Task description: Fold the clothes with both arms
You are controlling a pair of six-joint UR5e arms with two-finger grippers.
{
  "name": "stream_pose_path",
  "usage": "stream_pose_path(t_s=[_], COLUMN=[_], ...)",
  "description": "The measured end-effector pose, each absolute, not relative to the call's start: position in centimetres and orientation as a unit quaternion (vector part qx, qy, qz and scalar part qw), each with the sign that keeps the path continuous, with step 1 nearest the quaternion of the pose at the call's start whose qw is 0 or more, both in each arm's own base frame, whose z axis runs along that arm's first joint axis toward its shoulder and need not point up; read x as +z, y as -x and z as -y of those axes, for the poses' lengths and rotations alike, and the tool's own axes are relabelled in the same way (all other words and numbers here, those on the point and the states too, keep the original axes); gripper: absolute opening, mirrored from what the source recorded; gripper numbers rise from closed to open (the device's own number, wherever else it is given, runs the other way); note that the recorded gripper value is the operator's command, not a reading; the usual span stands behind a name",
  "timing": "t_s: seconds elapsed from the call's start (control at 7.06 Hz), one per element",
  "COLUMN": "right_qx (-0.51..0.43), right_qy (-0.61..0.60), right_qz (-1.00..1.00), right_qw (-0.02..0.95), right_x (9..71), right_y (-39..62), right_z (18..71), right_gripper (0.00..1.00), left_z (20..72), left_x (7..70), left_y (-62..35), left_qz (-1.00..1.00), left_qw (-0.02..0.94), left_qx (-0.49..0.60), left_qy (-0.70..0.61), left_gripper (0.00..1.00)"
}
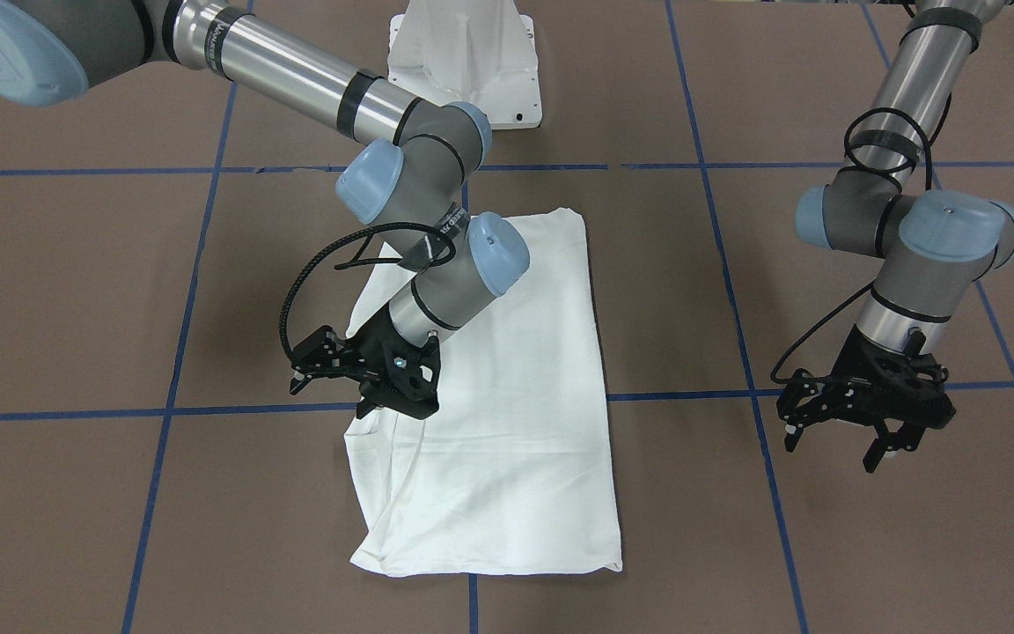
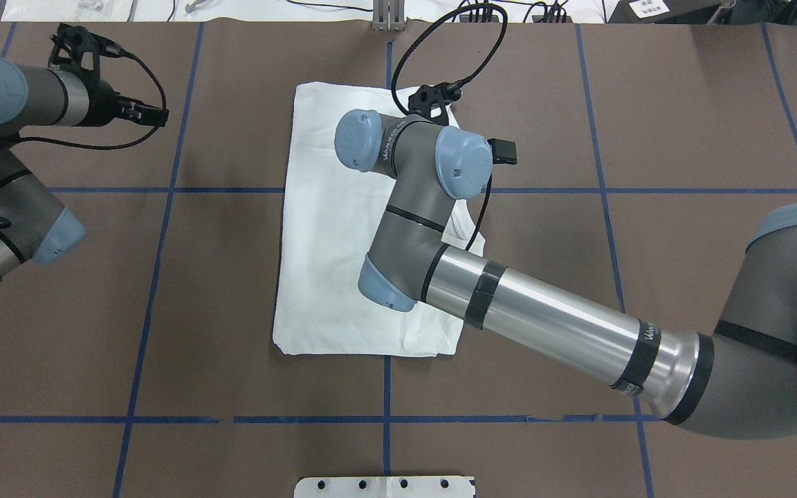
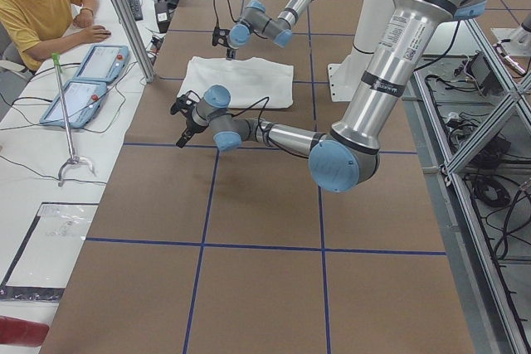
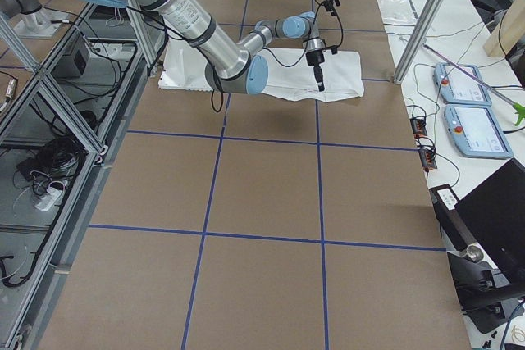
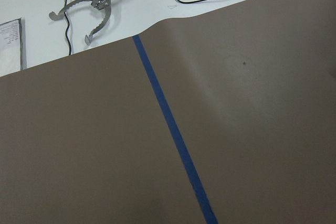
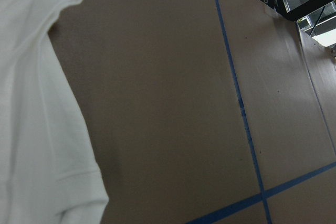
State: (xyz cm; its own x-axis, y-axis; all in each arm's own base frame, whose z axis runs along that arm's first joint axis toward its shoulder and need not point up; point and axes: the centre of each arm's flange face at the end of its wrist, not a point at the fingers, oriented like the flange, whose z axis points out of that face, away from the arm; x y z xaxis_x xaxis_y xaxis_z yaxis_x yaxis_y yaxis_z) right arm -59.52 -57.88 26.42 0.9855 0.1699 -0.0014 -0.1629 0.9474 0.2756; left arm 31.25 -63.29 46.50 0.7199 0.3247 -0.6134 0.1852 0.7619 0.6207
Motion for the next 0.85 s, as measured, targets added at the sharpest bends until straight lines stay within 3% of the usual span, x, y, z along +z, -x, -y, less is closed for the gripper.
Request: stream_pose_path(t_s=[0.28, 0.85], right_qx=[0.072, 0.113], right_qy=[-0.137, -0.213], right_qz=[-0.023, 0.126], right_qw=[0.988, 0.962], right_x=[29.6, 21.5], right_y=[56.1, 56.7], right_z=[58.3, 59.3], right_gripper=[1.00, 1.00], left_z=[63.3, 63.3], left_x=[46.5, 46.6], left_y=[-31.2, -31.2], left_qz=[-0.373, -0.372], left_qw=[0.861, 0.862], left_qx=[0.040, 0.040], left_qy=[-0.343, -0.342], left_gripper=[1.00, 1.00])
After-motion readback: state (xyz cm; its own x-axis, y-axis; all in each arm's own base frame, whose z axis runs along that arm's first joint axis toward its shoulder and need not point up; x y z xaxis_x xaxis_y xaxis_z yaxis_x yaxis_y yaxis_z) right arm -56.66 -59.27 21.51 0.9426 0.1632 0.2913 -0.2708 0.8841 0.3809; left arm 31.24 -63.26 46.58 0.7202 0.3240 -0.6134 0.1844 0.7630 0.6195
